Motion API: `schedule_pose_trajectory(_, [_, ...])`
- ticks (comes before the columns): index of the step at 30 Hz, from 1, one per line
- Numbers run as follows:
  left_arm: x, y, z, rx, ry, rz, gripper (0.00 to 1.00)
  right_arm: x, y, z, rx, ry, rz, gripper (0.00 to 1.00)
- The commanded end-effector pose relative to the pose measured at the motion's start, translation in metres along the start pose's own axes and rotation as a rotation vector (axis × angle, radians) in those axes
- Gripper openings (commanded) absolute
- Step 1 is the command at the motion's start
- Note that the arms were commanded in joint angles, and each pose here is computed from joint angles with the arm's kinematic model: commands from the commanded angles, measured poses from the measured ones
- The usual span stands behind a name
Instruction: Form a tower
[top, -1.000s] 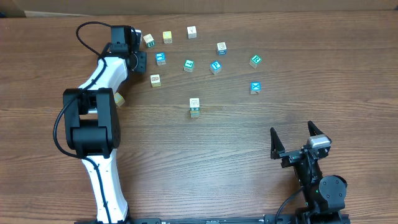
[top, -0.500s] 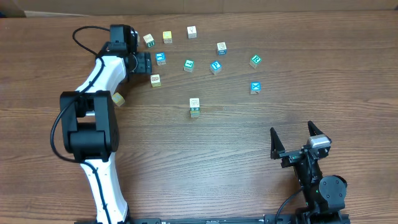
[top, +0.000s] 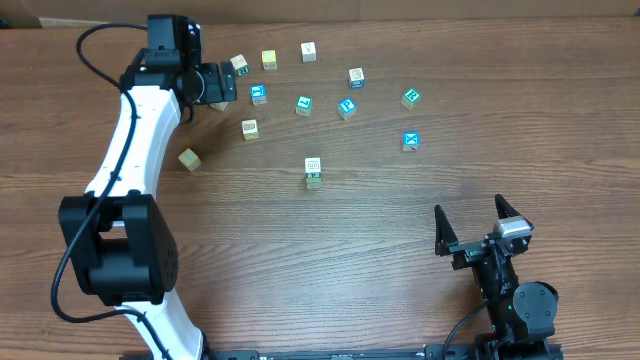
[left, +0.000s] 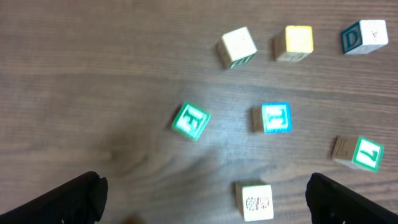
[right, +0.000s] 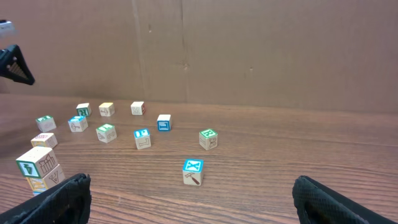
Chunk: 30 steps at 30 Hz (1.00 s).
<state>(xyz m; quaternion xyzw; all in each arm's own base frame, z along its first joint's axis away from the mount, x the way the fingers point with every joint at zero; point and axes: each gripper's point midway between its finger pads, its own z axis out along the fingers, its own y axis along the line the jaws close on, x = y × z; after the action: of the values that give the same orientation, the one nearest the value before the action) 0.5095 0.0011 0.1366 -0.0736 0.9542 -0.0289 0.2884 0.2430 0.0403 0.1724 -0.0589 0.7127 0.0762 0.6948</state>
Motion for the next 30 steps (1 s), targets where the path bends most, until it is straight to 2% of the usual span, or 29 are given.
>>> schedule_pose_trajectory(1, [-0.007,0.018,-0.019,-0.013,-0.022,-0.099,1.0,0.002,0.001,0.0,-0.001,-0.002,-0.001,1.0])
schedule_pose_trajectory(6, [0.007,0.039,-0.019,-0.048,0.038,-0.132,1.0,0.002,0.001,0.0,-0.001,-0.002,-0.001,1.0])
schedule_pose_trajectory(17, [0.007,0.041,-0.019,-0.049,0.037,-0.135,0.99,0.001,0.001,0.0,-0.001,-0.008,-0.002,1.0])
schedule_pose_trajectory(20, [0.007,0.041,-0.019,-0.049,0.037,-0.135,1.0,0.0,0.009,0.0,-0.049,-0.009,-0.002,1.0])
schedule_pose_trajectory(25, [0.007,0.041,-0.019,-0.049,0.037,-0.135,1.0,-0.003,0.017,-0.002,-0.094,0.009,0.144,1.0])
schedule_pose_trajectory(28, [0.007,0.041,-0.019,-0.049,0.037,-0.135,1.0,-0.02,0.018,-0.008,-0.093,0.013,0.18,1.0])
schedule_pose_trajectory(30, [0.007,0.041,-0.019,-0.049,0.037,-0.135,1.0,-0.05,0.019,-0.015,-0.095,0.002,0.208,1.0])
